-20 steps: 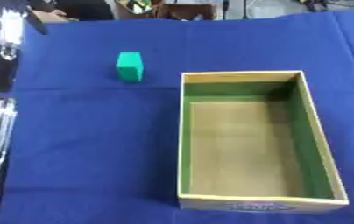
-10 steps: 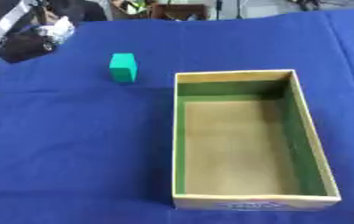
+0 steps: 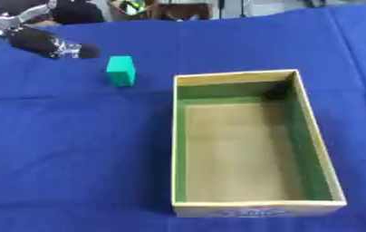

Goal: Pick up objects on the table and place them in the box.

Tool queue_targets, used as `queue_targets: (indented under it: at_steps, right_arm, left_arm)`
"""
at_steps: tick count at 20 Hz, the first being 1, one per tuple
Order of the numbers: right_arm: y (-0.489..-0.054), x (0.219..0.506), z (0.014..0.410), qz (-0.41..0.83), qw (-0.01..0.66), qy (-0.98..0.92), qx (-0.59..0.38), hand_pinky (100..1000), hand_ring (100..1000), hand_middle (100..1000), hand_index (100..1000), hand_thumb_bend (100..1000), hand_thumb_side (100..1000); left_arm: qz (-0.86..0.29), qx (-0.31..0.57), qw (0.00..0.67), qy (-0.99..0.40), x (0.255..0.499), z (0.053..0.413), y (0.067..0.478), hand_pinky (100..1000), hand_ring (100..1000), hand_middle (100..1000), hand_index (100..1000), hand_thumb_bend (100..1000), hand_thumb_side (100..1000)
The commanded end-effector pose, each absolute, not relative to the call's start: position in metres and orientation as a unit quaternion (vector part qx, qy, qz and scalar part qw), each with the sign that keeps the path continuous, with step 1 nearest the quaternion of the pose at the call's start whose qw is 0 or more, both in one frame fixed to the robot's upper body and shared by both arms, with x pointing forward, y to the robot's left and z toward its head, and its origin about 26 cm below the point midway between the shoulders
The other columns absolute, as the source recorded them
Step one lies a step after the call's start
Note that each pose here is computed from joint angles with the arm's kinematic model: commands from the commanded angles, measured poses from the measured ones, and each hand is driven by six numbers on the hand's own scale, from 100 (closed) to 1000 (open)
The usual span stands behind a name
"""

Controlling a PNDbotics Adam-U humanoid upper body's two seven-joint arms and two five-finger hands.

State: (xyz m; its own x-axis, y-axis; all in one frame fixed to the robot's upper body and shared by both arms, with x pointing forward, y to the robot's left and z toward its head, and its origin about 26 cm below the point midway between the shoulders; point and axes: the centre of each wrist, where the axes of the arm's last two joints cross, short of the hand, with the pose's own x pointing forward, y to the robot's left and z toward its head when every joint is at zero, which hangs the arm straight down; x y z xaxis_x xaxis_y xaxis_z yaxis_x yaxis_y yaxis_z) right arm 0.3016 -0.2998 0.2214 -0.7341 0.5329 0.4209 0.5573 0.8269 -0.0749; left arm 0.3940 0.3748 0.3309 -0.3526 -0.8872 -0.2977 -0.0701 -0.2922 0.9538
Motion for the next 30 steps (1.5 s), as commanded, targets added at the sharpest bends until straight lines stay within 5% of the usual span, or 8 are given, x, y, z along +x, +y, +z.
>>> queue_targets:
  at_steps: [1,13,24,30]
  right_arm:
    - [-0.302,0.299,0.231,-0.015,0.201,-0.934,-0.295,736,805,673,772,100,872]
    - [-0.300,0.299,0.235,-0.005,0.197,-0.936,-0.291,739,809,673,772,100,872]
    - [-0.299,0.300,0.237,-0.002,0.194,-0.937,-0.289,741,811,672,773,100,871]
    - [-0.299,0.300,0.236,-0.001,0.196,-0.937,-0.289,742,813,672,773,100,870]
  left_arm:
    - [-0.674,0.473,0.340,-0.454,0.402,0.341,0.383,672,811,844,1000,1000,933]
    - [-0.674,0.418,0.425,-0.437,0.447,0.324,0.380,621,769,786,1000,912,825]
    - [-0.666,0.430,0.431,-0.431,0.458,0.315,0.376,578,755,832,988,757,780]
    - [-0.671,0.431,0.426,-0.426,0.459,0.314,0.374,525,718,765,951,651,752]
